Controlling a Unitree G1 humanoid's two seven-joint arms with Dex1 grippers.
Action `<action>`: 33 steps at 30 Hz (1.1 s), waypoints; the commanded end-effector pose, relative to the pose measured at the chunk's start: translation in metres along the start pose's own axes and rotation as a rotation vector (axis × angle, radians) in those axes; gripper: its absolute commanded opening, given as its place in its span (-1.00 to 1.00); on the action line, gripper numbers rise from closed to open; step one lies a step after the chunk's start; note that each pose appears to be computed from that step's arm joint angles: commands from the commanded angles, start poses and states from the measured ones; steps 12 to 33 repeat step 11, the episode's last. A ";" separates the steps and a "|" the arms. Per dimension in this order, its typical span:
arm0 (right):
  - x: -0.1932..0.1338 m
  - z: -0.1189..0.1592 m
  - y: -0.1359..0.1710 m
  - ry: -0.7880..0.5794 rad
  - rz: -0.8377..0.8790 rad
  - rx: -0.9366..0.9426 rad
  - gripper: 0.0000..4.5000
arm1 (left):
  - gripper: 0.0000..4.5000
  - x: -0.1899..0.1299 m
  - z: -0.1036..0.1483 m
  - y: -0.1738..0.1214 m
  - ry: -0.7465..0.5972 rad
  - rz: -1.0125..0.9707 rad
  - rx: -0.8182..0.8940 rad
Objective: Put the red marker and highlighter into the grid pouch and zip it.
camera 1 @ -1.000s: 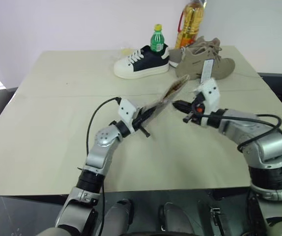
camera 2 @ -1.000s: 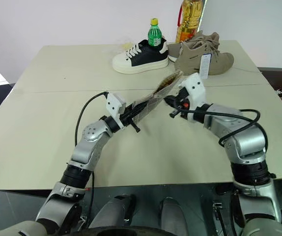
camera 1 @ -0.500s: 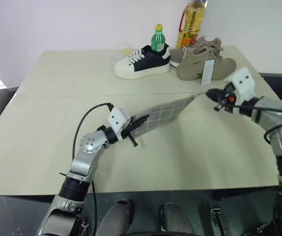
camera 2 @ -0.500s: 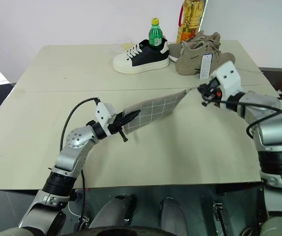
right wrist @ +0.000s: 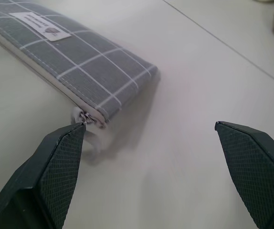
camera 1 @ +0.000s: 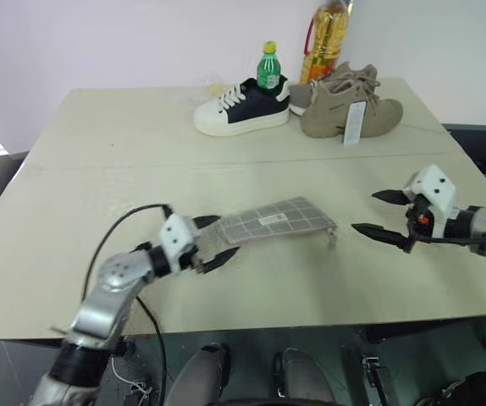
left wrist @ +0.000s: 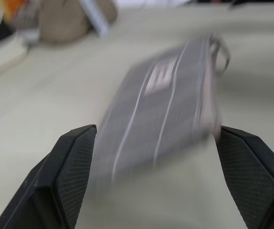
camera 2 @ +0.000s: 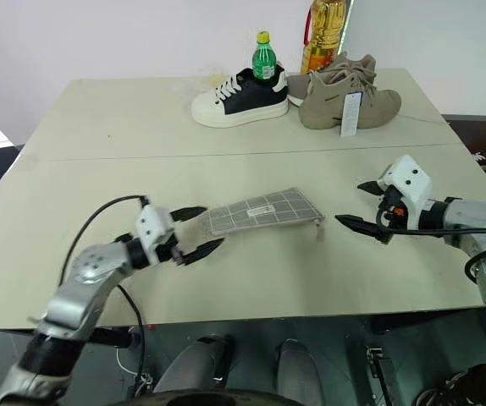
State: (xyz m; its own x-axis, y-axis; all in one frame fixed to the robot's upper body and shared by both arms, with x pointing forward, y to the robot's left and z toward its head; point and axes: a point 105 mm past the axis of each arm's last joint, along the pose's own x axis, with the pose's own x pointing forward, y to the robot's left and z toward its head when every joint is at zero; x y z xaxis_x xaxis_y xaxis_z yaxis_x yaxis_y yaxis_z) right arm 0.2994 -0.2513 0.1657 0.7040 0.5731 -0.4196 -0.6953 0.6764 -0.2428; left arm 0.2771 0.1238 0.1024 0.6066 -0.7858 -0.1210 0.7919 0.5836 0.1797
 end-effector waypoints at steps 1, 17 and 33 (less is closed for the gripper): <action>-0.004 0.008 -0.011 -0.085 -0.074 0.018 1.00 | 0.81 -0.019 0.004 0.011 -0.002 0.104 -0.078; 0.012 -0.011 -0.013 -0.126 -0.153 0.101 1.00 | 0.81 -0.072 -0.030 0.040 0.075 0.408 -0.212; 0.012 -0.011 -0.013 -0.126 -0.153 0.101 1.00 | 0.81 -0.072 -0.030 0.040 0.075 0.408 -0.212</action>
